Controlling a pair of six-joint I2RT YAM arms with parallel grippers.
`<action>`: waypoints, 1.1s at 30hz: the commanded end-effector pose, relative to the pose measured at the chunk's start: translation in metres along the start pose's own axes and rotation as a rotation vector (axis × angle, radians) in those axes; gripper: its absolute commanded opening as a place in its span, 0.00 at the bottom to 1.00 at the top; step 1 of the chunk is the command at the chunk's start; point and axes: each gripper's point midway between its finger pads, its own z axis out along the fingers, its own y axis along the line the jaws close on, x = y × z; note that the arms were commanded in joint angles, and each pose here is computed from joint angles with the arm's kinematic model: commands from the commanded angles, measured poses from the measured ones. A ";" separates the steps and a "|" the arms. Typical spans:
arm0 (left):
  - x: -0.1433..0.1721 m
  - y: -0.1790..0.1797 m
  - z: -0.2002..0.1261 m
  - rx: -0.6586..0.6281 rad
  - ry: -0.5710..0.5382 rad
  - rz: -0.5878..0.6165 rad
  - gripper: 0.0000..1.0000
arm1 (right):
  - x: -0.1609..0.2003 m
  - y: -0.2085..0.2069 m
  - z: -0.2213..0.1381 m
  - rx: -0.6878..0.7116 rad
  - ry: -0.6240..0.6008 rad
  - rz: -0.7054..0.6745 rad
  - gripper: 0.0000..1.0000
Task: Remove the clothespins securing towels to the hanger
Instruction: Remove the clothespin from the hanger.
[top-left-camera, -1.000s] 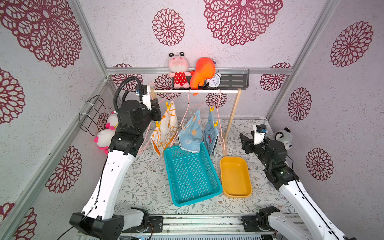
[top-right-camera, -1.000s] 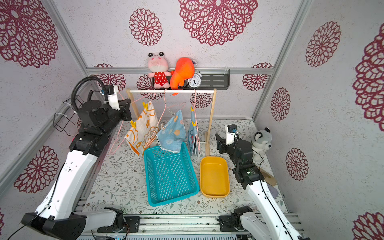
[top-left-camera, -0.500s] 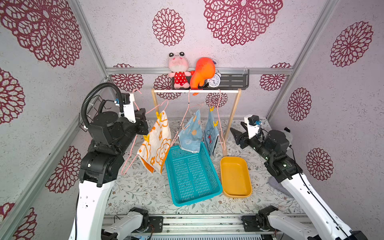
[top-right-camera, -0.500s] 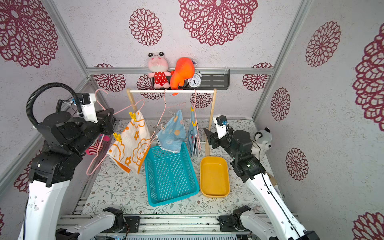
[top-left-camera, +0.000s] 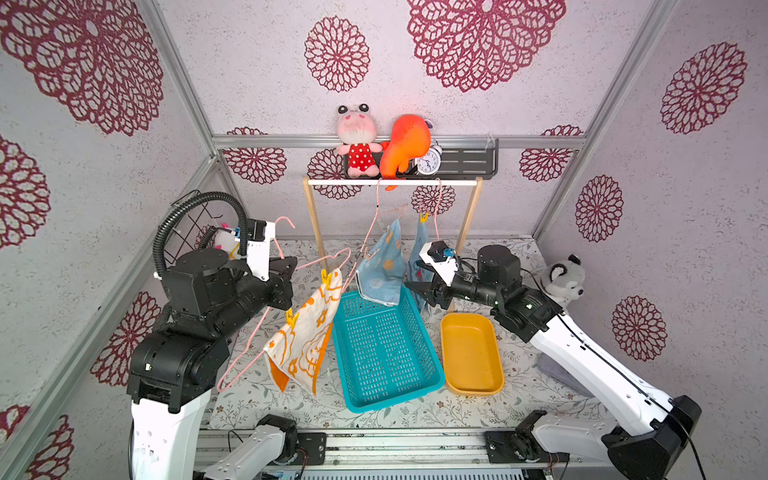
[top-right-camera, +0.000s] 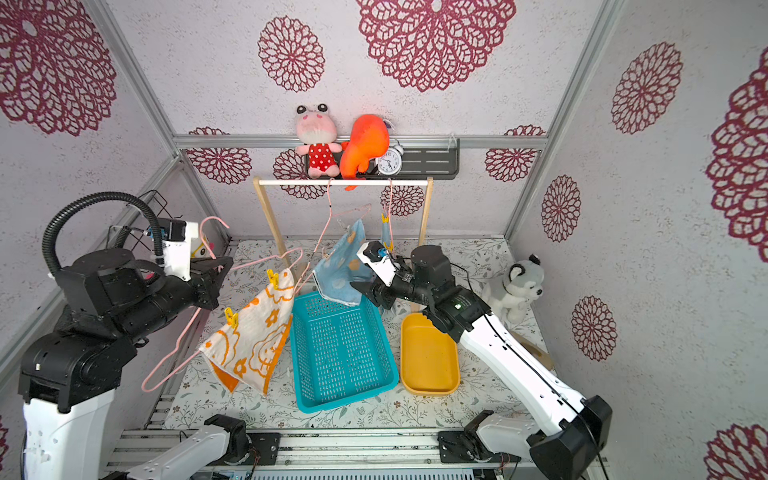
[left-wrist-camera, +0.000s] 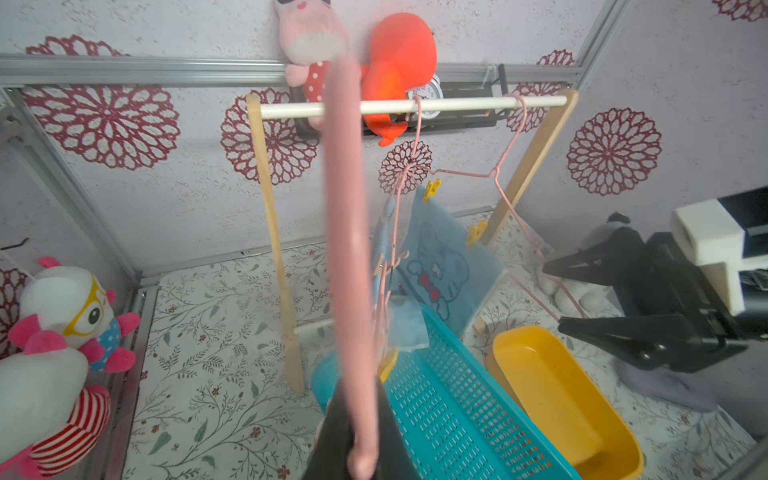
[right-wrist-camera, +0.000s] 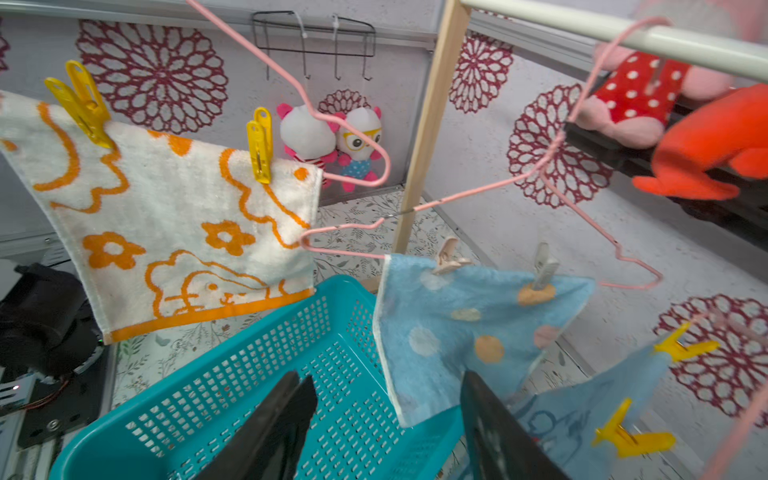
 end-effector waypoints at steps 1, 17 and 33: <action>0.009 -0.017 -0.005 0.097 0.029 0.025 0.00 | -0.017 0.028 0.000 -0.118 -0.016 -0.079 0.61; 0.011 -0.061 0.074 0.429 0.070 -0.005 0.00 | 0.003 0.058 0.021 -0.215 0.039 -0.119 0.59; 0.000 -0.090 0.132 0.650 0.164 0.039 0.00 | 0.010 0.041 -0.003 -0.093 0.098 -0.141 0.58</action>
